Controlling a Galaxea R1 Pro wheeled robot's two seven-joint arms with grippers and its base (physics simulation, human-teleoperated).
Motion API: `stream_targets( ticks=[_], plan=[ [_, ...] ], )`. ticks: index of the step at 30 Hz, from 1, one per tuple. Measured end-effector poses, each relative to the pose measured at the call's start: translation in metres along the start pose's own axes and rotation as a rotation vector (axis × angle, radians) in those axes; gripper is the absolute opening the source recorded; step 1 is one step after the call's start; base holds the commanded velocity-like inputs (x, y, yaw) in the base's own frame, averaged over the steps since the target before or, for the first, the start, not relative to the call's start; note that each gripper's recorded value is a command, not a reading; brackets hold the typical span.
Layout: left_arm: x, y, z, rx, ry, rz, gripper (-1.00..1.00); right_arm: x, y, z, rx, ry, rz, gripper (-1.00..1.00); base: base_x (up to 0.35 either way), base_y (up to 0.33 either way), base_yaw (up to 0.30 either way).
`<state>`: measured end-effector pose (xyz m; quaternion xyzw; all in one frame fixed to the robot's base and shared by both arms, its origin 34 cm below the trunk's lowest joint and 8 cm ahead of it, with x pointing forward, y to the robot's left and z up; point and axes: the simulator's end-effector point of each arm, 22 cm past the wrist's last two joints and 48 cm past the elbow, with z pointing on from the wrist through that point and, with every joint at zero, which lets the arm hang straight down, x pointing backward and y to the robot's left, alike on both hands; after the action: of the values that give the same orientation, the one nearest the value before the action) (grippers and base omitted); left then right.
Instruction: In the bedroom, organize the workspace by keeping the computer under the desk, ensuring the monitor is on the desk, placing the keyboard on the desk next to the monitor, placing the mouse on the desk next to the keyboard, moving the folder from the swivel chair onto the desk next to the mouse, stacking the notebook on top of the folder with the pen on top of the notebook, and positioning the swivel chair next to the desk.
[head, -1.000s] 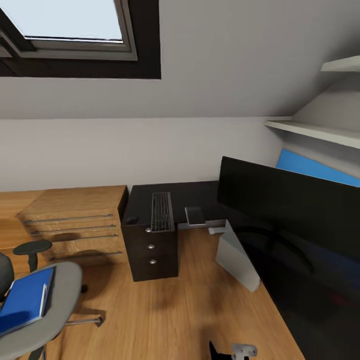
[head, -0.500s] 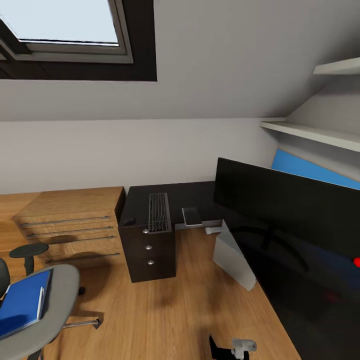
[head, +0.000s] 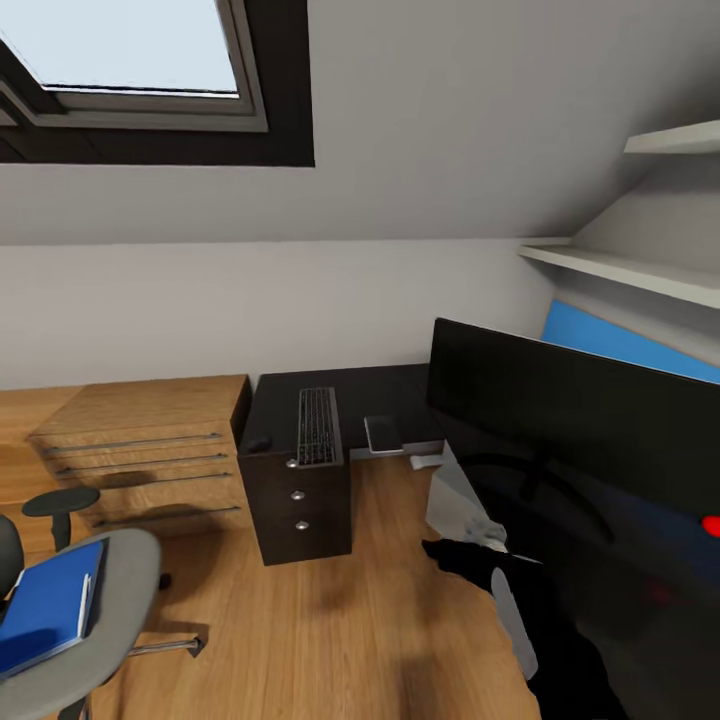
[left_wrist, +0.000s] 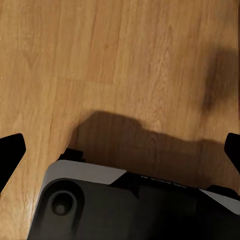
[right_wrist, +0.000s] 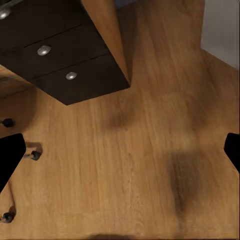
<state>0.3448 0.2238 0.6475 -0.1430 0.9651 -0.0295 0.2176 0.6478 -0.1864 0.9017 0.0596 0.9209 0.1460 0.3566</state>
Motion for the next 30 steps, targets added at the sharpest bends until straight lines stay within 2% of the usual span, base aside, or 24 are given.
stream_targets(
  ticks=[2, 6, 7, 12, 16, 23, 30],
  plan=[
    [-0.011, -0.001, -0.002, 0.004, -0.050, 0.016, 1.00, -0.026, 0.006, -0.023, -0.005, -0.014, 0.020, 1.00, 0.000, 0.000, 0.000],
    [-0.019, -0.002, -0.006, 0.006, -0.090, 0.031, 1.00, -0.038, 0.014, -0.038, -0.041, -0.027, 0.060, 1.00, 0.000, 0.000, 0.000],
    [-0.024, -0.002, -0.006, 0.008, -0.111, 0.040, 1.00, -0.038, 0.019, -0.043, -0.074, -0.025, 0.095, 1.00, 0.000, 0.000, 0.000],
    [-0.026, -0.003, -0.006, 0.009, -0.120, 0.044, 1.00, -0.035, 0.013, -0.046, -0.077, -0.021, 0.118, 1.00, 0.000, 0.000, 0.000],
    [-0.026, -0.002, -0.006, 0.008, -0.121, 0.042, 1.00, -0.038, -0.011, -0.050, -0.045, -0.036, 0.162, 1.00, 0.000, 0.000, -0.011],
    [-0.028, -0.003, -0.006, 0.009, -0.124, 0.043, 1.00, -0.033, -0.036, -0.048, -0.014, -0.036, 0.220, 1.00, -0.083, -0.065, -0.166],
    [-0.029, -0.004, -0.007, 0.012, -0.128, 0.044, 1.00, -0.037, -0.042, -0.045, -0.003, -0.076, 0.228, 1.00, -0.181, -0.145, -0.227]
  ],
)
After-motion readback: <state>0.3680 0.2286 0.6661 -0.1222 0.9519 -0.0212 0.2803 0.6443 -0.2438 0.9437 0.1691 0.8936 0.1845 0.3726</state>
